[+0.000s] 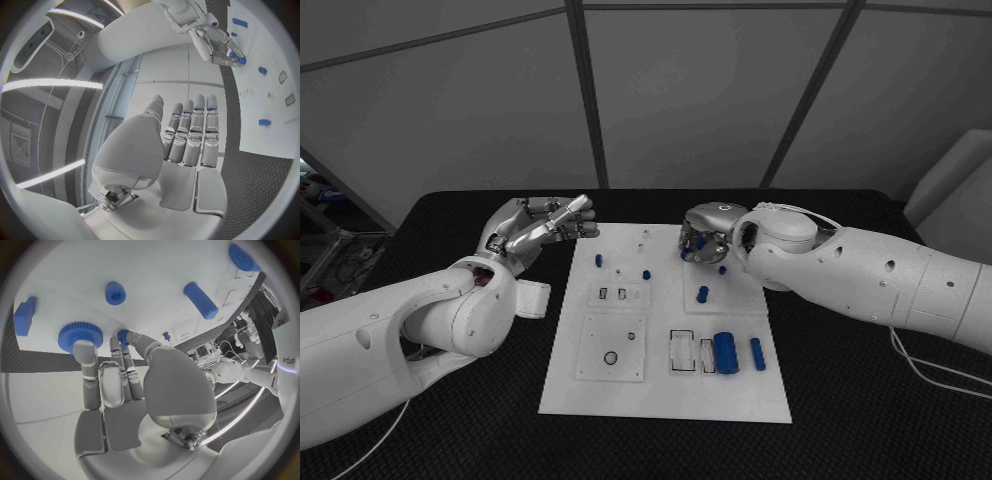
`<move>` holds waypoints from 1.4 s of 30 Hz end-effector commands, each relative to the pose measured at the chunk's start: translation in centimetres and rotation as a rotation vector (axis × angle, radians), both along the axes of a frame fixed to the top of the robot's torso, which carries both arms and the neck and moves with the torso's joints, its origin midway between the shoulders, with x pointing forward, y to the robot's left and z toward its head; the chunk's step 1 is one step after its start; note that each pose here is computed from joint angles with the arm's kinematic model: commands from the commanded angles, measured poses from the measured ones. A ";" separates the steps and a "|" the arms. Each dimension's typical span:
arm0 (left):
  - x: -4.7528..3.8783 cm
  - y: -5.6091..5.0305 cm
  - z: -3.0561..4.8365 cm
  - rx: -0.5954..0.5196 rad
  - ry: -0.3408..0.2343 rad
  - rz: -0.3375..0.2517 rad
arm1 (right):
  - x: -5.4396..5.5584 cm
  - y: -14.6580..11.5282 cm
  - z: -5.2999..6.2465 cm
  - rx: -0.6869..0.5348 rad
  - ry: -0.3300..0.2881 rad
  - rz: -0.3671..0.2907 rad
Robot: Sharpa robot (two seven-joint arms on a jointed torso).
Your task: Assemble the parts on the task board
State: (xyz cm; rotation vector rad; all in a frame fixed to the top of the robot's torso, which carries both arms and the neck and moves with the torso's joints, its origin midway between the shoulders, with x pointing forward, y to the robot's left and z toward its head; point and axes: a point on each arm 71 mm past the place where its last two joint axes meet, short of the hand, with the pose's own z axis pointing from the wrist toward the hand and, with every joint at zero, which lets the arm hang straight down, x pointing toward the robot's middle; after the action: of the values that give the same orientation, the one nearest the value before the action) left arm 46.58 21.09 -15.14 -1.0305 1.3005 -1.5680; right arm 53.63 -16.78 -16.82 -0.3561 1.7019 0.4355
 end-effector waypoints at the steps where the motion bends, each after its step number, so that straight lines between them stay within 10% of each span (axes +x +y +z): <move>1: 0.00 0.0 0.18 -0.004 -0.005 -0.012 | 0.0 0.1 0.2 0.015 -0.016 0.008; 18: 0.06 0.2 0.16 -0.001 -0.003 -0.007 | -0.7 0.6 1.5 0.082 -0.123 0.002; 42: 0.07 0.0 0.42 -0.004 -0.007 -0.013 | 1.4 4.2 2.3 0.135 -0.229 -0.017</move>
State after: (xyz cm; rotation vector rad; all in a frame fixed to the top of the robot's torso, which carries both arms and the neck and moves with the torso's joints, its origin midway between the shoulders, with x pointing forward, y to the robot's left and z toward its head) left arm 46.68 21.21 -14.94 -1.0304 1.3021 -1.5660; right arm 54.88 -12.69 -14.91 -0.2874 1.4844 0.4773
